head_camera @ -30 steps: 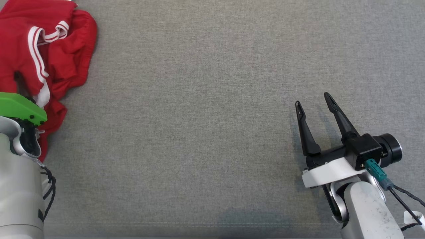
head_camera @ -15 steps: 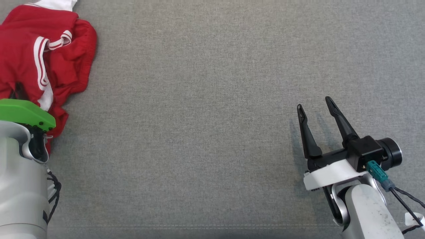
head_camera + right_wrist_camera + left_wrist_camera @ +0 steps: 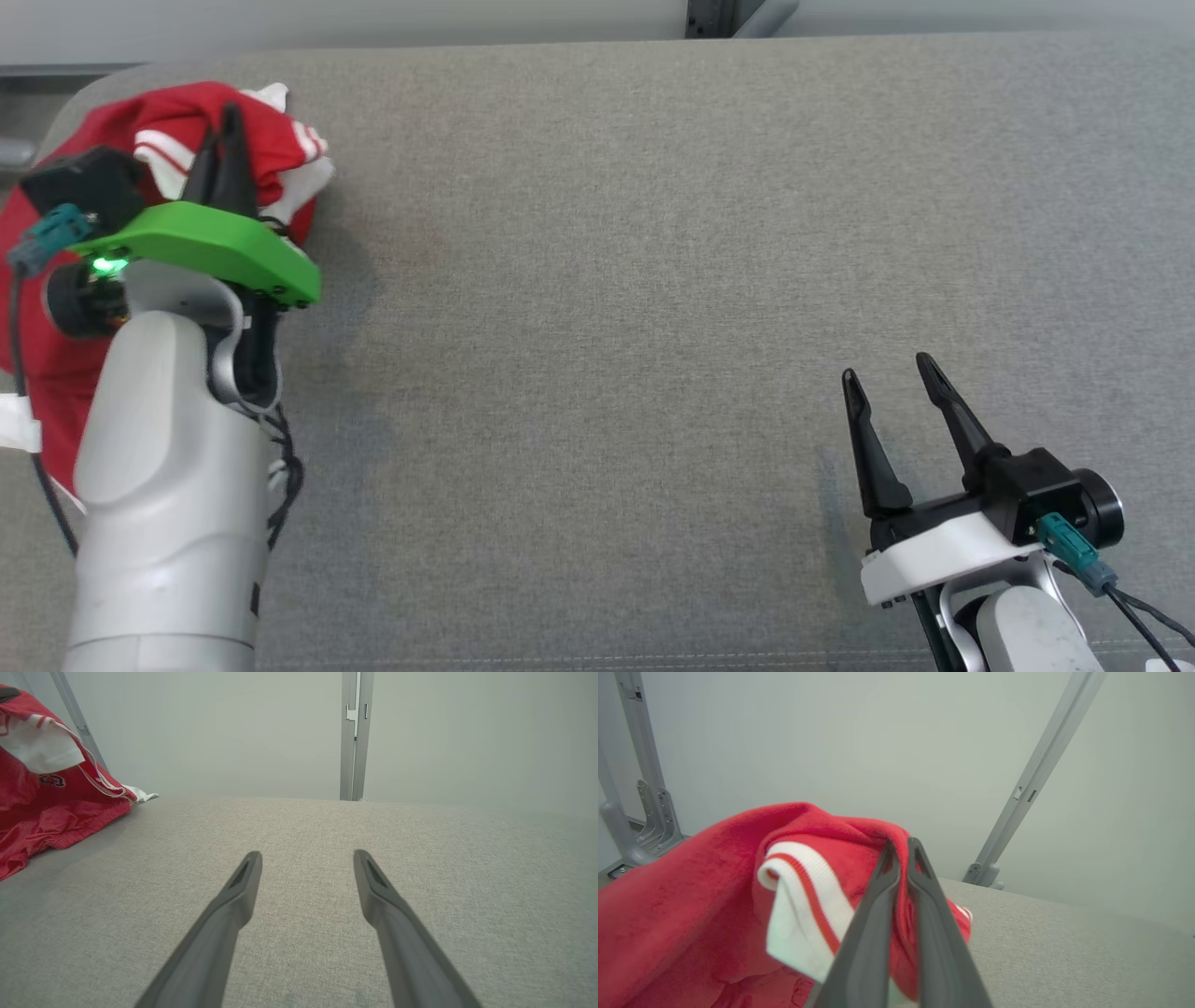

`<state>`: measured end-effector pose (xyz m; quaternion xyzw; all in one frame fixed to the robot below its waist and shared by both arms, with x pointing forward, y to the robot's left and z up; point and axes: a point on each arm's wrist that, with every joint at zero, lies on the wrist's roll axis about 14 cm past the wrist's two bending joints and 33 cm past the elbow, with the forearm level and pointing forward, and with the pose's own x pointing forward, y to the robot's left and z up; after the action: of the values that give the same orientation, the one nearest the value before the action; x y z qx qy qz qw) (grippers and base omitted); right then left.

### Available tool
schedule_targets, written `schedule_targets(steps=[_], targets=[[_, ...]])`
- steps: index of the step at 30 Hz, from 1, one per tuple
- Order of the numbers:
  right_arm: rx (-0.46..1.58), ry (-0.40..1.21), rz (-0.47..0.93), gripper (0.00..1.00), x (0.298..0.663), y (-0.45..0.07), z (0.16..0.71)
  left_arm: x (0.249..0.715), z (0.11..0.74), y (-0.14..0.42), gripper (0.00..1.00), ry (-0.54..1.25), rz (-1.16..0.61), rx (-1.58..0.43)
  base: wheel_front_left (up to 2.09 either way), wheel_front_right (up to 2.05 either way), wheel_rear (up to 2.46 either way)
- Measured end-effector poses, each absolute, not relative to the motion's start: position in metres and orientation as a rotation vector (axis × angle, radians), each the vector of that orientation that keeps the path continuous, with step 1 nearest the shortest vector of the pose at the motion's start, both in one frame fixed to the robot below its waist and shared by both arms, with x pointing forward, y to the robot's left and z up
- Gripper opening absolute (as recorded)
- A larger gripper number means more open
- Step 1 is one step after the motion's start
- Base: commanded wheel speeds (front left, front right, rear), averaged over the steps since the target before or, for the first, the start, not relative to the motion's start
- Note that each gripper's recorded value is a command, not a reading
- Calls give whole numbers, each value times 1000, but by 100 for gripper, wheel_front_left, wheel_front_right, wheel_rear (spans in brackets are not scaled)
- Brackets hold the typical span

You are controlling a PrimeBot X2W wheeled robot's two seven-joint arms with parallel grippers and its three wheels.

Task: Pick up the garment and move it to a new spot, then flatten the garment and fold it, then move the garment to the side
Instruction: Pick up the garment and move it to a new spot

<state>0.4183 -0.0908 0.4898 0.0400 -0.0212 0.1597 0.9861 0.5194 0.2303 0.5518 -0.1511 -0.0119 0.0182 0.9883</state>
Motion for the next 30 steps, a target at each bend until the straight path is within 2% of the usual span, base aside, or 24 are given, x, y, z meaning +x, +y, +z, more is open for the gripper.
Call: schedule_targets(steps=[7,13,24,30], targets=[[77,-58,246,100,398,-118,499,504,605,121,0,-104,-275,-413,0,0,0],[72,-79,174,100,385,-143,507,478,629,33,0,-97,-509,-500,0,0,0],[65,-87,14,100,359,-194,512,431,640,-108,0,1,-841,-578,0,0,0],[57,-83,-55,100,348,-215,512,427,593,-148,0,150,-879,-525,0,0,0]])
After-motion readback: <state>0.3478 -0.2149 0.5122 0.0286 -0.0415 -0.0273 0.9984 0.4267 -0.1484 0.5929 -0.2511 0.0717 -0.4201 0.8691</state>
